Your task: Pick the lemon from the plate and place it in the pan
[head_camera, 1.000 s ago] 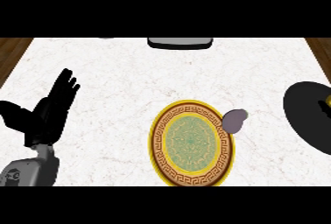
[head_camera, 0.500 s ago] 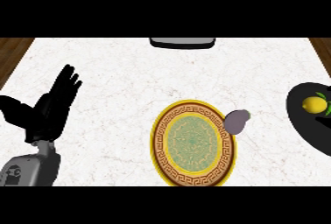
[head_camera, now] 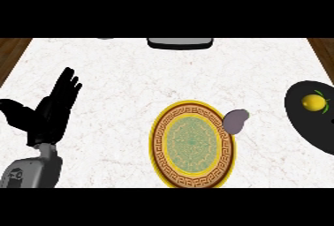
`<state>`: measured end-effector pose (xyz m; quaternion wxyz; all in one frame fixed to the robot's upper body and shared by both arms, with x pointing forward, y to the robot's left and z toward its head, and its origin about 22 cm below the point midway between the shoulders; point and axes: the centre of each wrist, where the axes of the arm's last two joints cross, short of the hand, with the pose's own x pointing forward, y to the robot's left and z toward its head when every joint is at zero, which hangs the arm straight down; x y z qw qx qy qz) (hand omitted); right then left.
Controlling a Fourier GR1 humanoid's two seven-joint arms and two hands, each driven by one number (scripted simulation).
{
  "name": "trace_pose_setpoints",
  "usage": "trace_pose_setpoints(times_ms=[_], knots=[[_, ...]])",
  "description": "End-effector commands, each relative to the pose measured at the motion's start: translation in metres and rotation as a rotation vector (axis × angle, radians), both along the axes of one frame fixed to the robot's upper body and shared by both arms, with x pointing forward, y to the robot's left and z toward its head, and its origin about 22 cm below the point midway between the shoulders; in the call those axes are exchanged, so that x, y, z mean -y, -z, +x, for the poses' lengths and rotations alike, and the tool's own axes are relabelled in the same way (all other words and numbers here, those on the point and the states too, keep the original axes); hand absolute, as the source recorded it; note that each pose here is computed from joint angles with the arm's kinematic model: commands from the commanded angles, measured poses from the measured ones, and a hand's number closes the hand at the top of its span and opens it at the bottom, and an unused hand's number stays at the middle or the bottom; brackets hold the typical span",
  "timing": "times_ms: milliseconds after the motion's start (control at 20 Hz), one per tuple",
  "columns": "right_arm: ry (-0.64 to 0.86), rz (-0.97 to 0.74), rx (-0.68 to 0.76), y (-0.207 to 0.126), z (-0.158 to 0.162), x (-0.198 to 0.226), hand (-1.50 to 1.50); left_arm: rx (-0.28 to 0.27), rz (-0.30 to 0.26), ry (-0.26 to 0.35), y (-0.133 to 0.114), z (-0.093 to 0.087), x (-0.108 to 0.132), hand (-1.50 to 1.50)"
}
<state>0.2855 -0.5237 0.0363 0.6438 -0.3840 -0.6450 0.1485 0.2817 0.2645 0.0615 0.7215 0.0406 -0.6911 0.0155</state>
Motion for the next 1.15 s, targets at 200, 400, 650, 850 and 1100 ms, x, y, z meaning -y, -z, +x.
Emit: trace_pose_setpoints(times_ms=[200, 400, 650, 850, 1100], knots=[[0.019, 0.315, 0.162, -0.031, -0.066, 0.064, -1.5, -0.015, -0.015, -0.007, -0.001, -0.006, -0.007, 0.0], [-0.053, 0.419, 0.2, -0.028, -0.118, 0.087, -1.5, -0.005, -0.01, -0.006, 0.0, -0.006, -0.001, 0.0], [-0.137, 0.456, 0.186, -0.015, -0.15, 0.093, -1.5, 0.003, -0.009, -0.032, 0.0, -0.009, -0.005, 0.0], [-0.11, 0.443, 0.204, -0.029, -0.169, 0.104, -1.5, -0.01, 0.002, -0.022, -0.005, -0.008, -0.01, 0.0], [-0.106, 0.419, 0.171, -0.025, -0.183, 0.106, -1.5, -0.023, 0.002, -0.035, 0.011, -0.01, -0.008, 0.0]])
